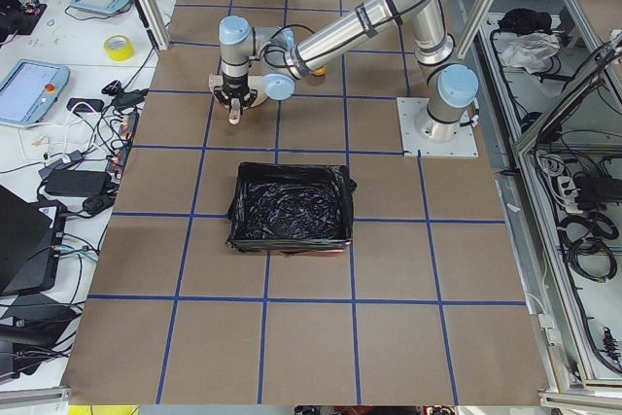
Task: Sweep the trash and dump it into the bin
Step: 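Lift the white brush with the right gripper and carry it toward the dustpan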
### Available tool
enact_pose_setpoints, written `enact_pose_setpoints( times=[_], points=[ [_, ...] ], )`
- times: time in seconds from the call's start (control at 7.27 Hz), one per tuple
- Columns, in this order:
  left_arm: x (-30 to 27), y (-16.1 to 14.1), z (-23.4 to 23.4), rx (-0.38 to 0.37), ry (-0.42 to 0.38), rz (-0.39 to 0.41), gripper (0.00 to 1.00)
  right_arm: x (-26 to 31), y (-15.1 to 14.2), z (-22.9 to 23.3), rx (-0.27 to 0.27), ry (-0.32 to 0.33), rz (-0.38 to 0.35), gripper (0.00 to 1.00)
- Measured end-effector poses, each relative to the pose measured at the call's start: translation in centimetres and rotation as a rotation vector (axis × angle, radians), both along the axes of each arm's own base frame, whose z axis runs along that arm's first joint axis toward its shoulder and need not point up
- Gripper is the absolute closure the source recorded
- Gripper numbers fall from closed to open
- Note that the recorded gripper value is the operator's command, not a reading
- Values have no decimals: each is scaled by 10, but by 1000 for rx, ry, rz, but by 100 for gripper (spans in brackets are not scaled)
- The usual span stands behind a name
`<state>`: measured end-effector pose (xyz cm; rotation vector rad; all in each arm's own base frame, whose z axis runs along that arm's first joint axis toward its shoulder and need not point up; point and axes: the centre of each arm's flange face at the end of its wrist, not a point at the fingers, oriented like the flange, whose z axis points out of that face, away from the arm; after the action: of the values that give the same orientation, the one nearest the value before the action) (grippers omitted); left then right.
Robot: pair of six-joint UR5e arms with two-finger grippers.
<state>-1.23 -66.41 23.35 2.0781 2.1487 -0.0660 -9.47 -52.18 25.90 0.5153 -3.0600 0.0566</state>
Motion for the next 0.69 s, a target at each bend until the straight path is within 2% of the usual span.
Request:
enact_pose_setpoints(
  times=[0.28,0.69],
  points=[
    [0,-1,-1,0,-2,0,100,35,-6,38,25,-11,-104,100],
    [0,-2,0,-1,-3,1,100,147,-1,59,28,-19,-269,100]
  ],
)
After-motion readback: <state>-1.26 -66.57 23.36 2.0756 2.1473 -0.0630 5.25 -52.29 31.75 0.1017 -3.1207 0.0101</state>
